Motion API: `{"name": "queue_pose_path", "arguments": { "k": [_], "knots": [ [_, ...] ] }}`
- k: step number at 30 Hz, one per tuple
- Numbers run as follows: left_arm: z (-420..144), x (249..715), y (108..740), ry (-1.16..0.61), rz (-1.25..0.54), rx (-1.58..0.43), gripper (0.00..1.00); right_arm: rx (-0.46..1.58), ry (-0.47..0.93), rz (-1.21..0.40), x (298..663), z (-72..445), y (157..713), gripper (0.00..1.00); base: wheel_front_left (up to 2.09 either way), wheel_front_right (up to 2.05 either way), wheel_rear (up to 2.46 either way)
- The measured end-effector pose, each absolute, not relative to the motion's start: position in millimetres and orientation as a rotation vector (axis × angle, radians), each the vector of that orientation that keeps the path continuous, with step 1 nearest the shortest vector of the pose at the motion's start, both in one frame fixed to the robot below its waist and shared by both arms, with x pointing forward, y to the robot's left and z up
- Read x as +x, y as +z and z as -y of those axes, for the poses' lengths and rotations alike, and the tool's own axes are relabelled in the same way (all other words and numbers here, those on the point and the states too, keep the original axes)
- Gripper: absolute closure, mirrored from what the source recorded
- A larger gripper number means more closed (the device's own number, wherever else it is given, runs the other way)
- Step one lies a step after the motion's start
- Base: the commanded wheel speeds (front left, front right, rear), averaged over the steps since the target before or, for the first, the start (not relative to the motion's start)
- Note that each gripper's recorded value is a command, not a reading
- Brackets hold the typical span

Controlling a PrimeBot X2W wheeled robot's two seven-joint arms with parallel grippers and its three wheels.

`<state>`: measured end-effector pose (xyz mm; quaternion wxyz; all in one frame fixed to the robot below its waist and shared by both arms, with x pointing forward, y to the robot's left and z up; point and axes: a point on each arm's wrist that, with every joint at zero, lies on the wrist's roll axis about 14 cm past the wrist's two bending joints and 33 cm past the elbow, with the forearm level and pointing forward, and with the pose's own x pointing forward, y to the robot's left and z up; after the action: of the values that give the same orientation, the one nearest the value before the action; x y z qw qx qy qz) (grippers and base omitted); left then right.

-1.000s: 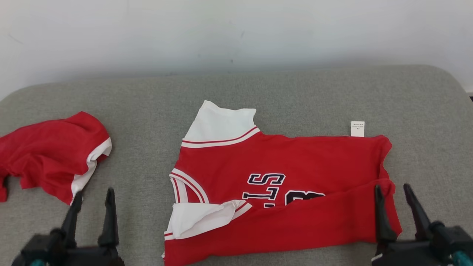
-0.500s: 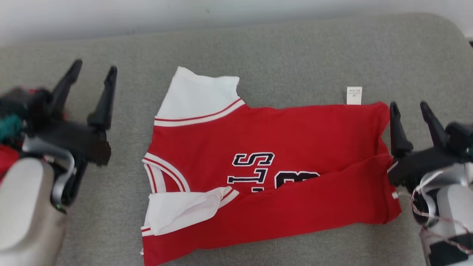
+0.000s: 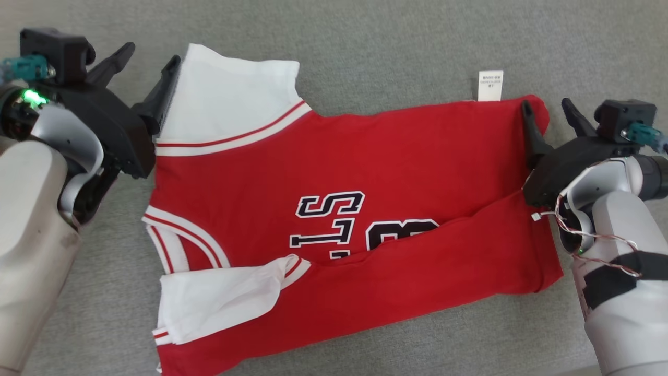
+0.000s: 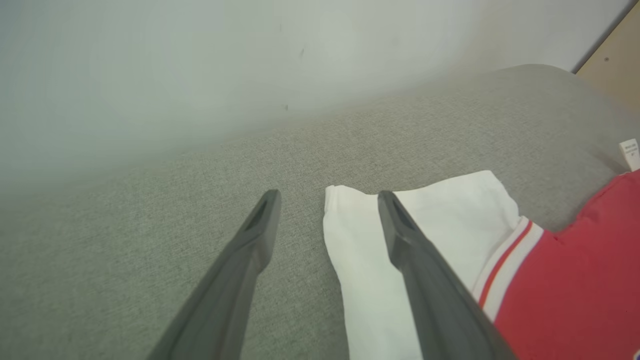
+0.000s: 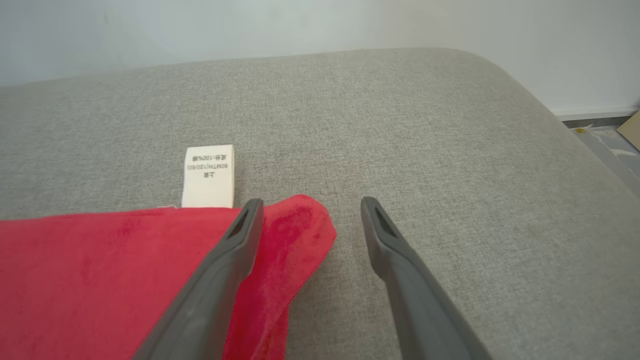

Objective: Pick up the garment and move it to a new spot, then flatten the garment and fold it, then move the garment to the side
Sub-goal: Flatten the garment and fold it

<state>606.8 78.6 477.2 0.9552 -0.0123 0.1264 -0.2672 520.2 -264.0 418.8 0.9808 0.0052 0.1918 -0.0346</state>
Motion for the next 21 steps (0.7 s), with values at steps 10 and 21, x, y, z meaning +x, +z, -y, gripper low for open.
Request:
{"name": "queue_pose_path", "arguments": {
  "k": [10, 21],
  "knots": [
    [-65.3, 621.5, 428.1, -0.564, -0.408, -0.038, 0.0, 0.032, -0.076, -0.487, 531.8, 263.0, 387.9, 0.0, 0.0, 0.0, 0.0],
    [-61.2, 633.4, 405.6, -0.529, -0.474, -0.107, 1.0, 0.085, -0.053, -0.496, 545.0, 249.0, 383.1, 1.0, 0.0, 0.0, 0.0]
  ]
}}
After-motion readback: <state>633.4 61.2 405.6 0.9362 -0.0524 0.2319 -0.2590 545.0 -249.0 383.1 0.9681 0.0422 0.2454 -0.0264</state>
